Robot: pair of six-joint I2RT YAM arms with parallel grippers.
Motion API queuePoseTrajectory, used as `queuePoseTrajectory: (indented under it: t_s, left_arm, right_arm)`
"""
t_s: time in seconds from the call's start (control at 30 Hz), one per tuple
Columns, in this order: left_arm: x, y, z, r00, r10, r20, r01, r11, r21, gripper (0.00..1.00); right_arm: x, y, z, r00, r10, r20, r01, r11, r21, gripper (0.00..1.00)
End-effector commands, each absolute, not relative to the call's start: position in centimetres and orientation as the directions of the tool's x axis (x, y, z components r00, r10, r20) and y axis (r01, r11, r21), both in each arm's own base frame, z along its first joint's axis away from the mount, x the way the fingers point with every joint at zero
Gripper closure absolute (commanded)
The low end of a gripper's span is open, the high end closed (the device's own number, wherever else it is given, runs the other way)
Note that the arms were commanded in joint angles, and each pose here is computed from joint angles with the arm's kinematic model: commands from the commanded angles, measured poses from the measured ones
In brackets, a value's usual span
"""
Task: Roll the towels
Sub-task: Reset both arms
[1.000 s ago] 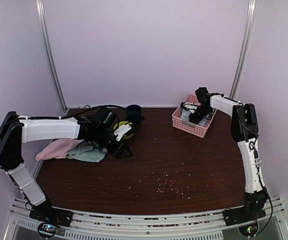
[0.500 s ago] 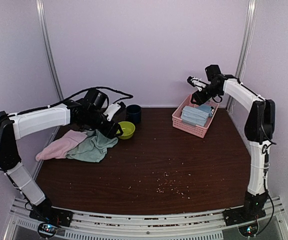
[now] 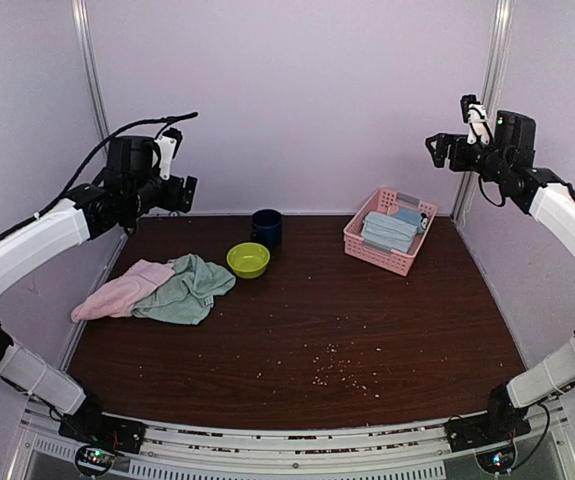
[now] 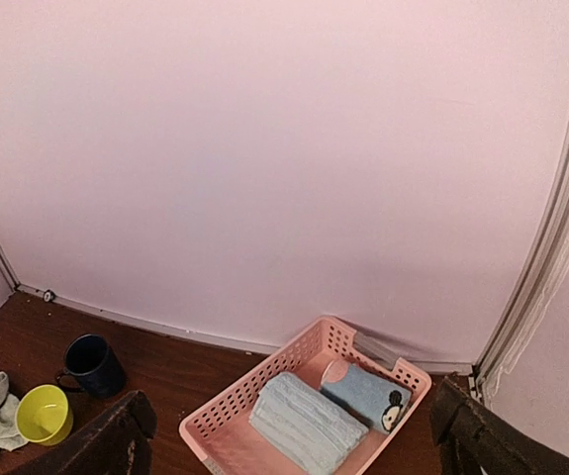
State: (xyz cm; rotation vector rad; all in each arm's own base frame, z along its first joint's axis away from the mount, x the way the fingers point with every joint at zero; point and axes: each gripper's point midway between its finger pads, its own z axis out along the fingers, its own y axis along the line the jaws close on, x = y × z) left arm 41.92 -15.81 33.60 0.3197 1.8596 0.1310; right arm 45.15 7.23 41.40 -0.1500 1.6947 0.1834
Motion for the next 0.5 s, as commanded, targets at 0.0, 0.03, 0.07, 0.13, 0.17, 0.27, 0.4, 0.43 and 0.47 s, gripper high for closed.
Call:
queuePoseTrajectory:
  t_s: [0.0, 0.03, 0.07, 0.13, 0.17, 0.27, 0.4, 0.43, 0.47]
  left_arm:
    - [40.9, -14.2, 36.4, -0.133, 0.227, -0.965, 0.068, 0.973, 0.220, 0.02]
    - [40.6, -13.9, 36.5, -0.125, 0.226, -0.966, 0.062, 0.974, 0.220, 0.02]
    - [40.4, -13.7, 36.6, -0.120, 0.223, -0.967, 0.057, 0.974, 0.218, 0.02]
    - [40.1, -13.5, 36.7, -0.118, 0.227, -0.967, 0.053, 0.974, 0.222, 0.02]
    - [40.1, -13.5, 36.7, -0.117, 0.229, -0.966, 0.051, 0.973, 0.224, 0.02]
    - [40.1, -13.5, 36.6, -0.112, 0.228, -0.967, 0.051, 0.973, 0.223, 0.02]
    - [40.4, -14.0, 36.1, -0.125, 0.230, -0.965, 0.070, 0.972, 0.223, 0.02]
    - [40.4, -14.0, 35.9, -0.129, 0.232, -0.964, 0.072, 0.972, 0.224, 0.02]
    - [40.4, -14.0, 35.7, -0.130, 0.234, -0.964, 0.072, 0.971, 0.226, 0.02]
  right_arm:
    - [42.6, 6.4, 43.3, -0.028, 0.095, -0.995, -0.173, 0.980, 0.099, 0.00]
    - [42.1, 6.2, 43.6, -0.017, 0.110, -0.994, -0.168, 0.979, 0.111, 0.00]
    - [41.6, 6.1, 43.7, -0.007, 0.121, -0.993, -0.168, 0.978, 0.120, 0.00]
    - [41.0, 6.2, 43.2, -0.014, 0.124, -0.992, -0.174, 0.977, 0.124, 0.00]
    - [40.9, 6.2, 42.9, -0.019, 0.121, -0.993, -0.176, 0.977, 0.122, 0.00]
    - [41.1, 6.0, 42.0, -0.029, 0.111, -0.993, -0.165, 0.980, 0.114, 0.00]
    - [41.3, 6.1, 41.4, -0.040, 0.105, -0.994, -0.167, 0.980, 0.110, 0.00]
    - [41.3, 6.2, 41.4, -0.043, 0.102, -0.994, -0.174, 0.979, 0.108, 0.00]
    - [41.4, 6.3, 41.2, -0.047, 0.100, -0.994, -0.177, 0.978, 0.107, 0.00]
